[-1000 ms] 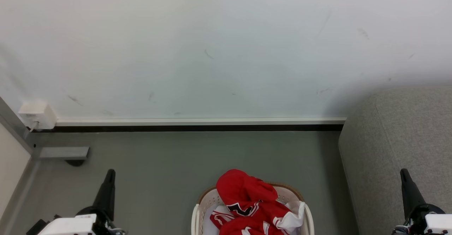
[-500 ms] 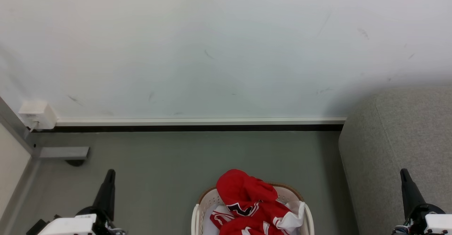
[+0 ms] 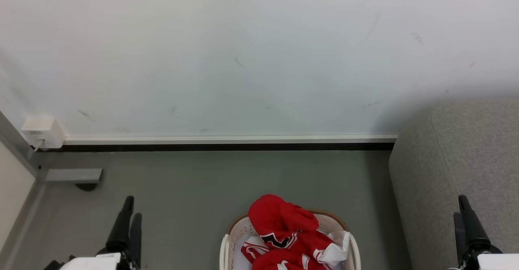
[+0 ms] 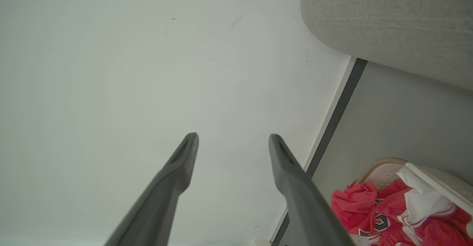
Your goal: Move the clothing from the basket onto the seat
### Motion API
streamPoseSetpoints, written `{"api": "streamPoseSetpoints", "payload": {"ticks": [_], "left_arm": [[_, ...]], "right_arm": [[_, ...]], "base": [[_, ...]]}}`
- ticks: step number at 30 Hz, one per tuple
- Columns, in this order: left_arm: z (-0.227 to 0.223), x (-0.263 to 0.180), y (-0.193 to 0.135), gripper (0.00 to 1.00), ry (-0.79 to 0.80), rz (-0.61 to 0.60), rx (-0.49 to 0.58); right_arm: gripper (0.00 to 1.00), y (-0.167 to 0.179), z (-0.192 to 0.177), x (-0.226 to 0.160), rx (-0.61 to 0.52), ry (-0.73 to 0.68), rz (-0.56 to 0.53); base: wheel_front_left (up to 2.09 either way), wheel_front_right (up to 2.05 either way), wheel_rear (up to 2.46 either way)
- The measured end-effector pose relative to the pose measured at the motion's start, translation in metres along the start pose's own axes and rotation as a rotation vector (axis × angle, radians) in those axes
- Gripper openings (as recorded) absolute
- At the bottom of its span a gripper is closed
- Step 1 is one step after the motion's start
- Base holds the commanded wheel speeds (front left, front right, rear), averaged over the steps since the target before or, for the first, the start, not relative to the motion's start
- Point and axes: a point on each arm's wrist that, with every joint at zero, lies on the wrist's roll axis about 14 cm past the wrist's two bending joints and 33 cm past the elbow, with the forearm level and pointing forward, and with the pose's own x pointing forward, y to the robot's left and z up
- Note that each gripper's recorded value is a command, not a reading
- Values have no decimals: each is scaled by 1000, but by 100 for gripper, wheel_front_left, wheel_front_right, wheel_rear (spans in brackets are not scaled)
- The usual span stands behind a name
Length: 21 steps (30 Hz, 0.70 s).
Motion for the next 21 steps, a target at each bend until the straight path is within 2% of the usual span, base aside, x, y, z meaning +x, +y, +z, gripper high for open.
{"api": "streamPoseSetpoints", "payload": {"ticks": [8,21], "left_arm": [[-2,0,0,100,-9,3,95],[-4,0,-5,100,-21,0,343]], "right_arm": [[100,3,-2,0,-166,-5,5],[100,18,-10,-2,-468,1,58]], "base": [[0,0,0],[0,0,0]]}}
